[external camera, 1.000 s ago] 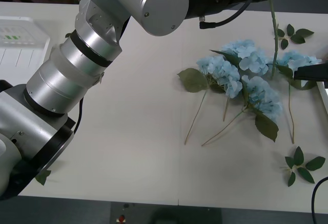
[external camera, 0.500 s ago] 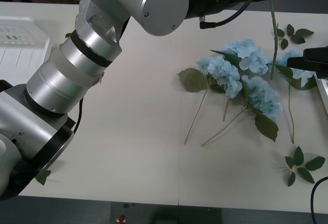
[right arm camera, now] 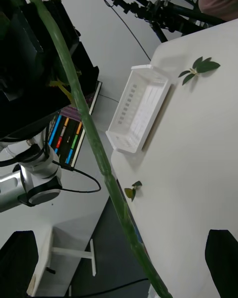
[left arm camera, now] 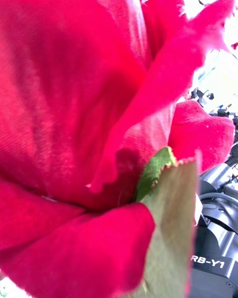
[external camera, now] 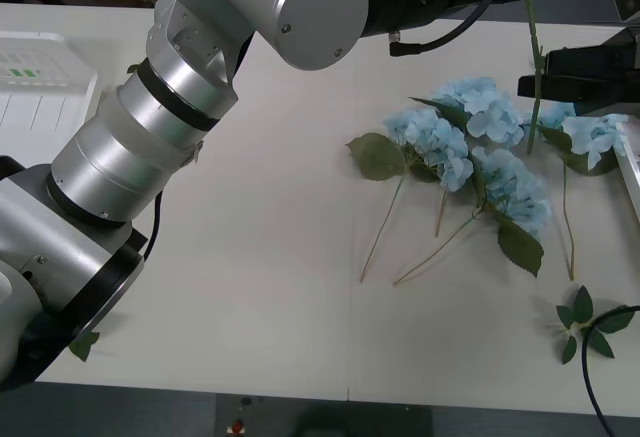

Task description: Put the red flowers into the right box and the blue flowers into the left box

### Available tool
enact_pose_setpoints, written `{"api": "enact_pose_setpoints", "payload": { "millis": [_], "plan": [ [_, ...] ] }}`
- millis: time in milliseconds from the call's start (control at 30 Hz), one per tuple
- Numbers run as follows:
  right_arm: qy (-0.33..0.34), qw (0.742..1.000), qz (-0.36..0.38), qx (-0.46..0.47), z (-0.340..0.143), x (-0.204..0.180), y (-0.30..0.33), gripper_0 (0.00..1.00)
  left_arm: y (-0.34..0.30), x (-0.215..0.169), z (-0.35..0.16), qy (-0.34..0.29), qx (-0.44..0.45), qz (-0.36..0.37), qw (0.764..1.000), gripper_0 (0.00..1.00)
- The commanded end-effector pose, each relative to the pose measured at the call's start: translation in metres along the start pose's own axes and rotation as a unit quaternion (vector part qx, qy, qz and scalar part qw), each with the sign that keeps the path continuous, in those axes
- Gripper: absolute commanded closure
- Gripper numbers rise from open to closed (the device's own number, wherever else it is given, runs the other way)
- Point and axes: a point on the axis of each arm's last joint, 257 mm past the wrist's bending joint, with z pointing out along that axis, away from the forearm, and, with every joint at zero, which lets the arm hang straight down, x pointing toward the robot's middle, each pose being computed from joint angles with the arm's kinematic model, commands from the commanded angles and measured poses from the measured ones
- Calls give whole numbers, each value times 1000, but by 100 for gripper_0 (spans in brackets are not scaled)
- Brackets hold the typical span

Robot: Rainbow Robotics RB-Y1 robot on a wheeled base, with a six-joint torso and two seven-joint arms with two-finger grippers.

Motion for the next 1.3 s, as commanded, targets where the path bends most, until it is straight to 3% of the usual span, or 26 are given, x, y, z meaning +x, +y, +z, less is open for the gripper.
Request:
{"api": "enact_pose_setpoints", "payload": {
  "millis": [33, 100, 133, 167, 200, 867, 900, 967, 1000, 1300],
  "plan": [
    [-2, 1000, -13, -8, 13, -18, 18, 4, -19, -27, -4, -23, 16, 2, 1000, 100],
    [-3, 1000, -13, -8, 17, -21, 18, 49, -19, -27, -4, -23, 16, 2, 1000, 100],
    [-4, 1000, -12, -10, 18, -22, 19, 77, -19, -27, -4, -23, 16, 2, 1000, 100],
    [-5, 1000, -9, -11, 21, -22, 18, 94, -19, -27, -4, -23, 16, 2, 1000, 100],
    [-5, 1000, -8, -11, 21, -22, 19, 100, -19, -27, -4, -23, 16, 2, 1000, 100],
    [-5, 1000, -2, -16, 24, -21, 19, 100, -19, -27, -4, -23, 16, 2, 1000, 100],
    [-5, 1000, -2, -16, 24, -21, 19, 100, -19, -27, -4, -23, 16, 2, 1000, 64],
    [-5, 1000, -1, -16, 24, -21, 19, 100, -19, -27, -4, -23, 16, 2, 1000, 6],
    [-5, 1000, -1, -16, 24, -21, 19, 100, -19, -27, -4, -23, 16, 2, 1000, 0],
    [-7, 1000, 0, -15, 23, -21, 19, 100, -19, -27, -4, -23, 16, 2, 1000, 0]
  ]
}}
